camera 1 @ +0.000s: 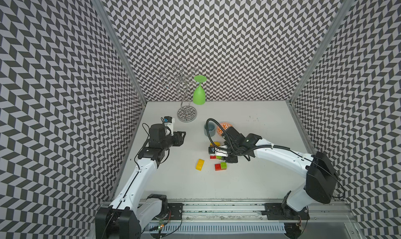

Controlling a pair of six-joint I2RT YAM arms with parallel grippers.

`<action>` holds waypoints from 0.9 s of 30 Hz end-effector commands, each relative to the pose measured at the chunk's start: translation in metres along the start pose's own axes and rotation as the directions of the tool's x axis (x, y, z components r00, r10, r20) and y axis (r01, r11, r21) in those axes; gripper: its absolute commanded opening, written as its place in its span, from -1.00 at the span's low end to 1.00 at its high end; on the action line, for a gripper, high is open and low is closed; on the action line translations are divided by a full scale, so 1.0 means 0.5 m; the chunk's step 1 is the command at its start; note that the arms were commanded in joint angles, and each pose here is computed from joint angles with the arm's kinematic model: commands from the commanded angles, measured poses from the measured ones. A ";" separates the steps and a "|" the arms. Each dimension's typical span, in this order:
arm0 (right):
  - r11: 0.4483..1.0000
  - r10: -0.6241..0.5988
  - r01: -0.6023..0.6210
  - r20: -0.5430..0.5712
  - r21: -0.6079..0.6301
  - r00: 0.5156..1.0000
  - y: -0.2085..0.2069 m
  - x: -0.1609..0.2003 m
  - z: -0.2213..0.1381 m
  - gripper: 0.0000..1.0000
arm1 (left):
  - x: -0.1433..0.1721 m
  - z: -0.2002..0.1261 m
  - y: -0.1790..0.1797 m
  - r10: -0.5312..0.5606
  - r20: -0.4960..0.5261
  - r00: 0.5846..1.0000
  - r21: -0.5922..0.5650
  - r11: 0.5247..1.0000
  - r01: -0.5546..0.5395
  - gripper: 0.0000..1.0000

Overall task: Assemble the letter s with lego
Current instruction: Assemble the lego brick with the lego brick.

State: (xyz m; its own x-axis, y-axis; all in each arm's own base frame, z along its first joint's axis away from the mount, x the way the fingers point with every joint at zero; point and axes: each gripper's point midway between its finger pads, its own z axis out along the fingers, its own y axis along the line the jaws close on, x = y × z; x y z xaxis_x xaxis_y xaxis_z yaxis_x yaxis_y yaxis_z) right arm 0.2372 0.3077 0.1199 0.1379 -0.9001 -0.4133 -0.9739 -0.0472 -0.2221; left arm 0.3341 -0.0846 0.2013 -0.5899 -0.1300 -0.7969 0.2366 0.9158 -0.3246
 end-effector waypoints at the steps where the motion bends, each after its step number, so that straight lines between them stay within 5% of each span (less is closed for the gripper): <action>1: 0.995 -0.092 0.093 0.041 -0.030 0.995 0.005 -0.004 0.014 -0.77 | -0.004 -0.003 -0.002 0.009 0.014 1.000 0.011 1.000 -0.010 0.08; 27: 0.980 -0.102 0.110 0.059 -0.164 0.993 0.054 0.020 0.085 -0.88 | -0.004 -0.001 -0.002 0.008 0.011 1.000 0.012 1.000 -0.008 0.08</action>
State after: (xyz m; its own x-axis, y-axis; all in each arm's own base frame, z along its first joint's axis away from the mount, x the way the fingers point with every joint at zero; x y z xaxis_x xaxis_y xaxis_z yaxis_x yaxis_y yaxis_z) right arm 0.2190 0.3079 0.0739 0.2423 -0.8799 -0.4087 -0.9700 -0.2111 -0.1207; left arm 0.3340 -0.0850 0.2014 -0.5903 -0.1299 -0.7967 0.2383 0.9149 -0.3257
